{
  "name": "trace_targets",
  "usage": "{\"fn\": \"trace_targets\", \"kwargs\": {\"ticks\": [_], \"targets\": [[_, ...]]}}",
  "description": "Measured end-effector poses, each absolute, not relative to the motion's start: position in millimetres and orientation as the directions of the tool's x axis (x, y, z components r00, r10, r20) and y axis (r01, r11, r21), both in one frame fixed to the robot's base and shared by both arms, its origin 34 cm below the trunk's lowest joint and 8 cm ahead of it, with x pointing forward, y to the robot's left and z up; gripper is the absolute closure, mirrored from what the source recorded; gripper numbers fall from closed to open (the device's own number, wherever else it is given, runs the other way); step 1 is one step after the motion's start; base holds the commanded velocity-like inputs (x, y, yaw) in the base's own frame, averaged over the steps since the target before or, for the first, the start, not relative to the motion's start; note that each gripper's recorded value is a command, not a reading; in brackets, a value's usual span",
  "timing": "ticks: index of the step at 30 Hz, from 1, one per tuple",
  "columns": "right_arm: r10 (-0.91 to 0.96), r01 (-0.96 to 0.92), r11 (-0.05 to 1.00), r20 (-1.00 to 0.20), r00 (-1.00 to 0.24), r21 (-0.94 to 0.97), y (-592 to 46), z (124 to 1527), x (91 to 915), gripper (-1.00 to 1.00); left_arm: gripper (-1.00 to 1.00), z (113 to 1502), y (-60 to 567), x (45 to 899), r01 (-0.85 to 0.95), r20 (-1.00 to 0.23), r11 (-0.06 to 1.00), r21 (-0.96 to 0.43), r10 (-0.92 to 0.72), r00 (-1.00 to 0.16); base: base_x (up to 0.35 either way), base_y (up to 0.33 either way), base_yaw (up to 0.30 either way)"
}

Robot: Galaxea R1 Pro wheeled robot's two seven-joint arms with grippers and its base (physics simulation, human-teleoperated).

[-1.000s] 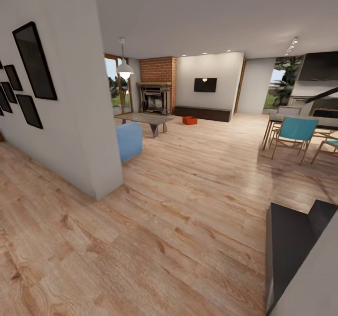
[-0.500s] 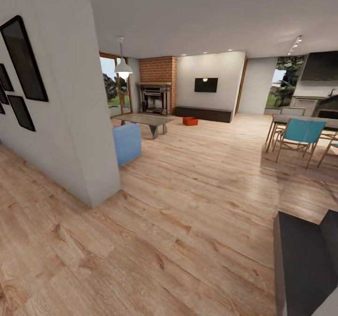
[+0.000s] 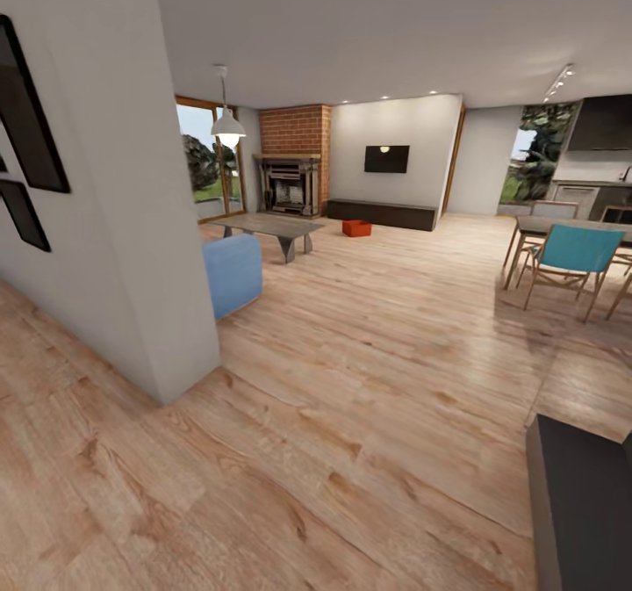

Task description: Move the two storage containers from the living room to the garage. In the garage, place one container on the floor and stack the other container on top of it (either order is fine).

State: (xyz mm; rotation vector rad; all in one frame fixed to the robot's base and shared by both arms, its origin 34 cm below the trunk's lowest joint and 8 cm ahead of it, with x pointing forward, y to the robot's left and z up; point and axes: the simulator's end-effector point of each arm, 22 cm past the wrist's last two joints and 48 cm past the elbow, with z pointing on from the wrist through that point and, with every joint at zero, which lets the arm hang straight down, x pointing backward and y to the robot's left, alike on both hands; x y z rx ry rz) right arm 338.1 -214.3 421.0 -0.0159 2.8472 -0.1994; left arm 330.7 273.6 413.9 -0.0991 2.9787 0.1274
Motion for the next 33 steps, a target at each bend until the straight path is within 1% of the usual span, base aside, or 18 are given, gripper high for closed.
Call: {"fn": "trace_targets", "kwargs": {"ticks": [21,33], "targets": [[-0.030,0.009,0.990,-0.282,-0.959,-0.138,-214.5,421.0,338.1,-1.00,-1.00,413.9,273.6,330.7,-0.072,-0.160,0.994,0.080,-0.059,-0.985,0.322,0.000,-0.003],[-0.031,0.009,0.990,-0.282,-0.959,-0.138,-214.3,421.0,338.1,-1.00,-1.00,413.9,273.6,330.7,-0.072,-0.160,0.994,0.079,-0.059,-0.985,0.322,0.000,-0.156]]}}
